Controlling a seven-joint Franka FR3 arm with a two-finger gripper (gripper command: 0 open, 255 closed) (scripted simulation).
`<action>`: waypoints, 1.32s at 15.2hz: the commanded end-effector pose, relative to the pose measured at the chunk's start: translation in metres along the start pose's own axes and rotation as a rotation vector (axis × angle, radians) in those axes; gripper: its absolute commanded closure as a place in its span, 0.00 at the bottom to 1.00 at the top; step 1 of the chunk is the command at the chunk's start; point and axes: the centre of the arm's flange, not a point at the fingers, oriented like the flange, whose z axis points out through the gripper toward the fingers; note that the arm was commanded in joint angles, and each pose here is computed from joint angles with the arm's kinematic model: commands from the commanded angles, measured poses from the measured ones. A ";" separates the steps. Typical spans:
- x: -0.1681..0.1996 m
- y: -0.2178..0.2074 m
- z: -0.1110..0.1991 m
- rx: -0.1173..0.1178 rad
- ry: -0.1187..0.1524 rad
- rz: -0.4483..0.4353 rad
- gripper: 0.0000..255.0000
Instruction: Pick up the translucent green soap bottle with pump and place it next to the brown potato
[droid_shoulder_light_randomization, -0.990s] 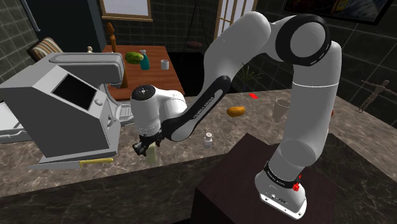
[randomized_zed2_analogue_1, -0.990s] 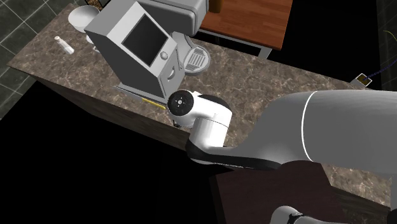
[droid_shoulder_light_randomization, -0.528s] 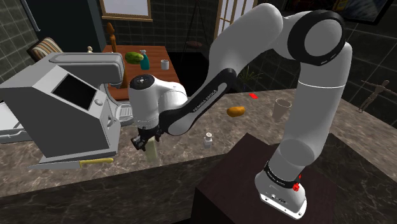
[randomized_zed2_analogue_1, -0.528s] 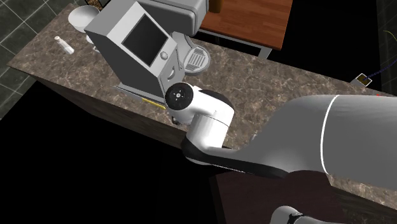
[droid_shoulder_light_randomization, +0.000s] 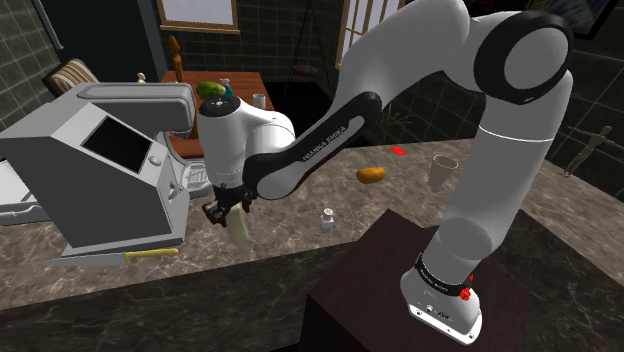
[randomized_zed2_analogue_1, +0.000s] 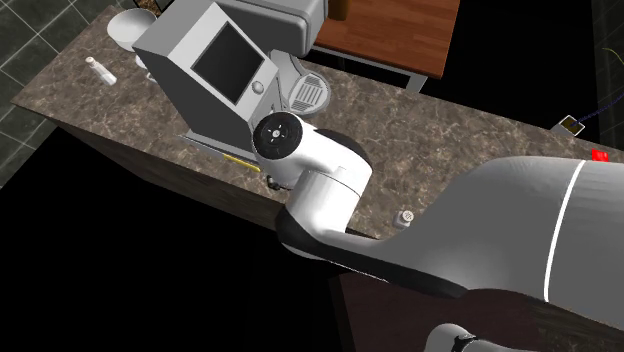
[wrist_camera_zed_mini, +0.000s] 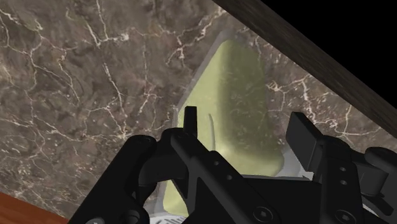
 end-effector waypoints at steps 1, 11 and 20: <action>0.001 0.002 -0.010 0.000 0.000 0.000 1.00; 0.010 0.006 -0.062 0.000 0.000 0.000 1.00; 0.018 0.010 -0.109 0.000 0.000 0.000 1.00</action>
